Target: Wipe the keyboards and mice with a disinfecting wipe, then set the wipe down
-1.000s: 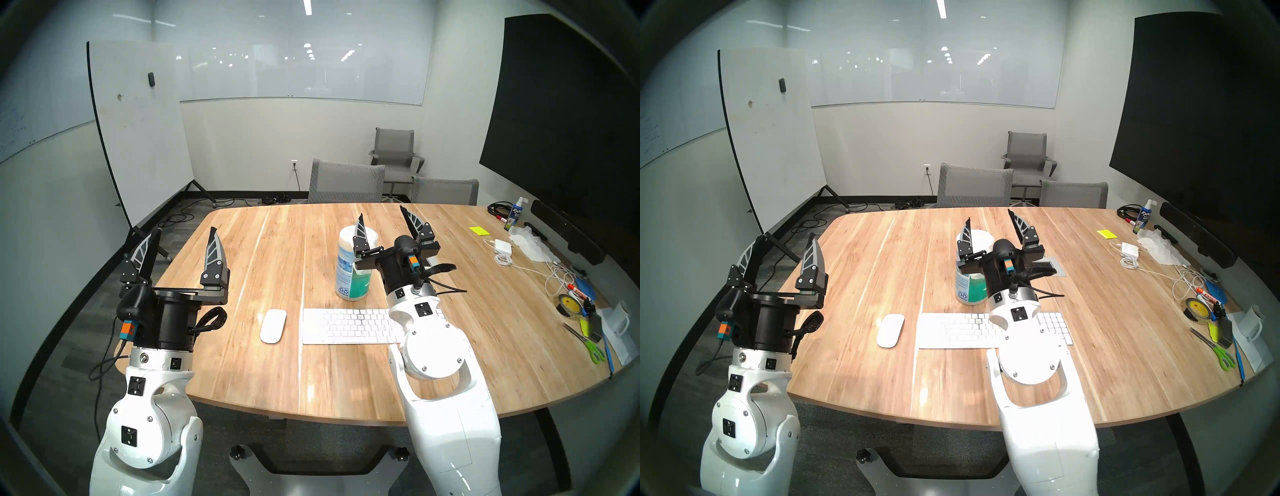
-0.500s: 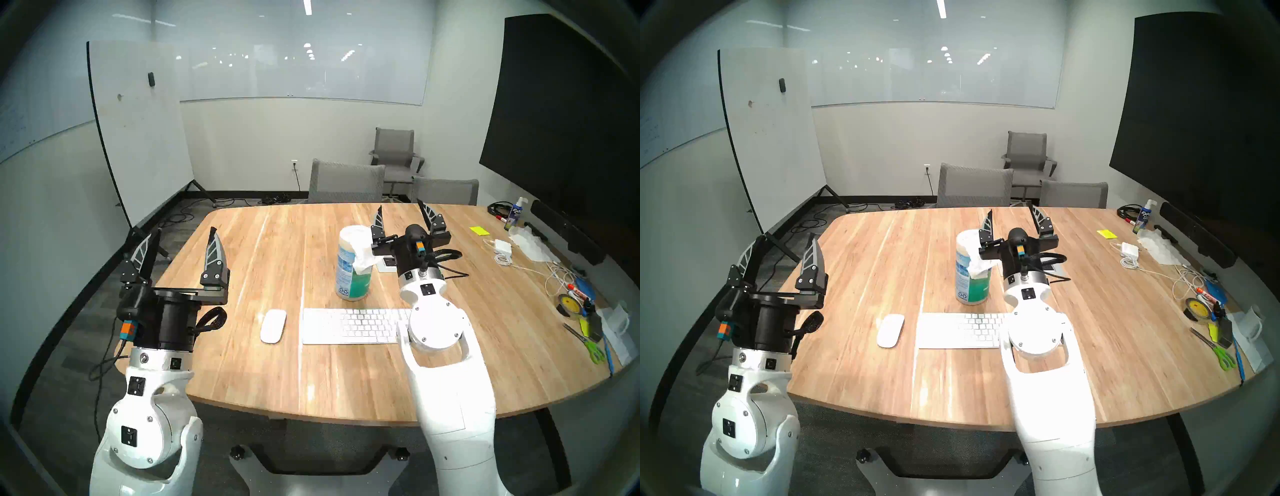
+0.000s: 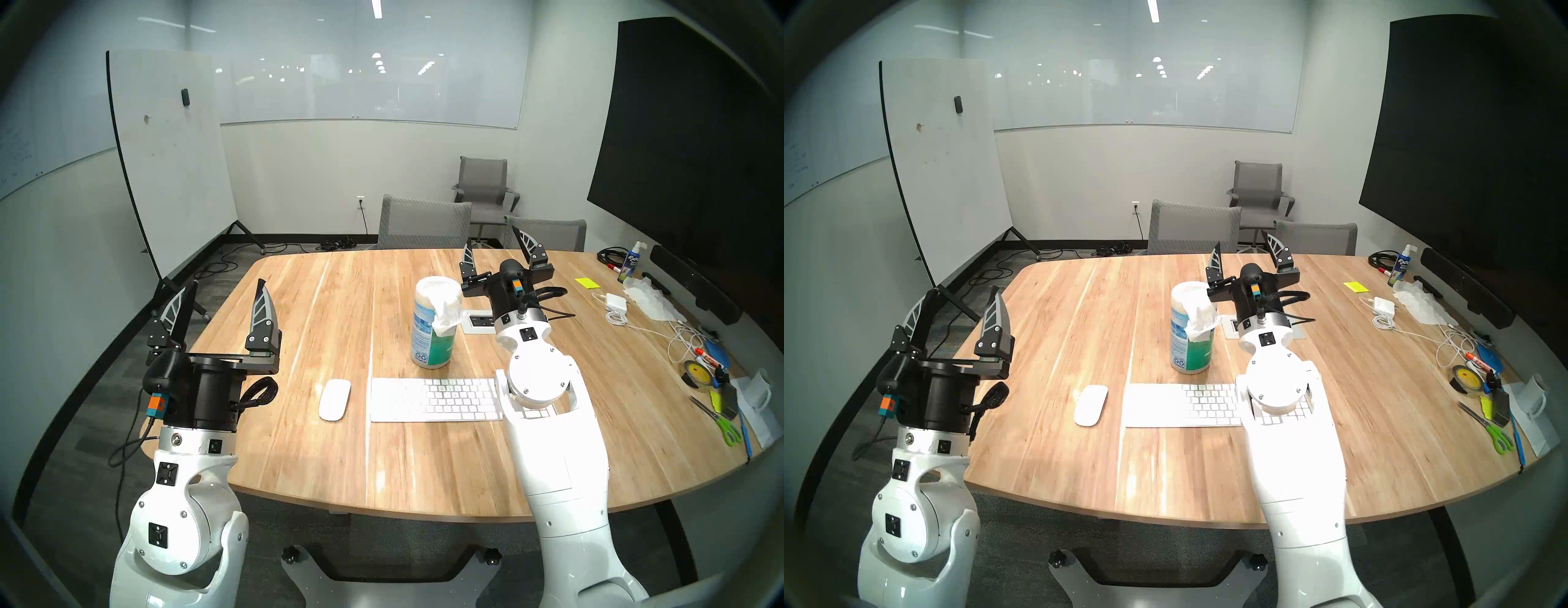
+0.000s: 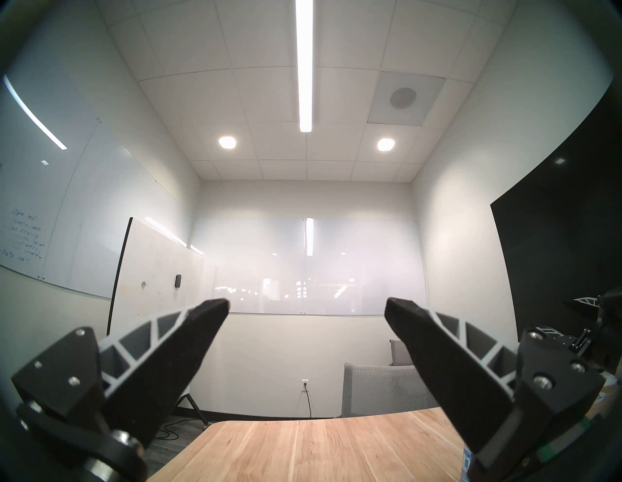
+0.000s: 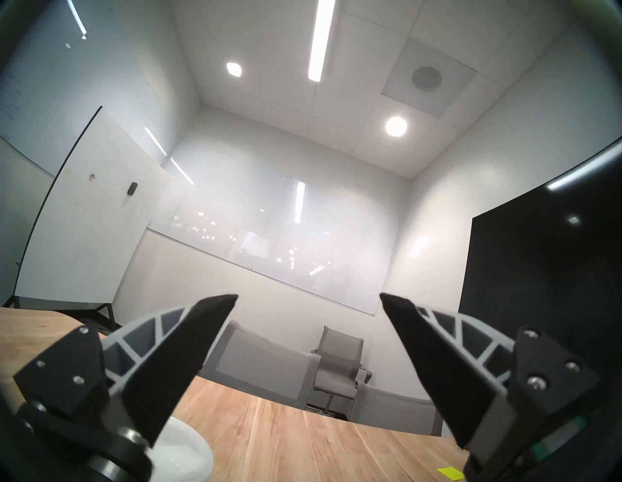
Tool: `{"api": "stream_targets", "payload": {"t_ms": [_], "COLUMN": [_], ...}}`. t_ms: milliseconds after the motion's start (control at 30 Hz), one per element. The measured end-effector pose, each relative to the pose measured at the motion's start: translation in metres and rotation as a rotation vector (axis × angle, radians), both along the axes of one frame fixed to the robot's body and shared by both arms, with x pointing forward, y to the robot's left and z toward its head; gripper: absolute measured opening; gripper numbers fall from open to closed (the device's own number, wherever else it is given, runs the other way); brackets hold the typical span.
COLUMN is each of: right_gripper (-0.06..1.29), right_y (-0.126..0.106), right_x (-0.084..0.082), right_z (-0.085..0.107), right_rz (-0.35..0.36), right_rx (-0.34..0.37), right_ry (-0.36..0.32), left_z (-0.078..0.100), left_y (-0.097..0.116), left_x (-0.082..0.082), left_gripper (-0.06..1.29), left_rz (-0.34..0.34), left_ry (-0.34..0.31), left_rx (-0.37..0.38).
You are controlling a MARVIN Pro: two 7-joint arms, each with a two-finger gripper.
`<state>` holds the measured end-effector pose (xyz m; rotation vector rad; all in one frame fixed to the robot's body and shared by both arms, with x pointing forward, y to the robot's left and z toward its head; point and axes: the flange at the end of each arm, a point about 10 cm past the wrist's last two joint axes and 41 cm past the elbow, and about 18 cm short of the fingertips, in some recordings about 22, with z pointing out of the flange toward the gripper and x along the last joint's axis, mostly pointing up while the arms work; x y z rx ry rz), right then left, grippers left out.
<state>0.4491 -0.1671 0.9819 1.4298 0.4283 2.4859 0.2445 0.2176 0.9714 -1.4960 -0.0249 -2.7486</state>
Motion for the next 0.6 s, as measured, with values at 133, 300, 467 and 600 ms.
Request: {"api": "stream_targets", "payload": {"t_ms": [133,300,467,600], "right_gripper": [1.23,1.23,1.23,1.23], "right_y": [0.004,-0.012,-0.037,-0.054], "right_x": [0.001,-0.004,-0.014,-0.024], "right_z": [0.01,0.028,0.039,0.039], "right_rz": [0.037,0.03,0.005,0.0], "right_rx": [-0.007,0.007,0.019,0.027], "right_ry": [-0.013,-0.039,-0.046,-0.01], "left_z": [0.0,0.0,0.0,-0.001], "left_y": [0.0,0.0,0.0,0.0], "left_x": [0.0,0.0,0.0,0.0], "left_gripper": [1.27,1.27,1.27,1.27], "left_rz": [0.0,0.0,0.0,0.0], "left_ry": [0.001,0.002,0.002,0.002], "left_rx": [0.0,0.0,0.0,0.0]}}
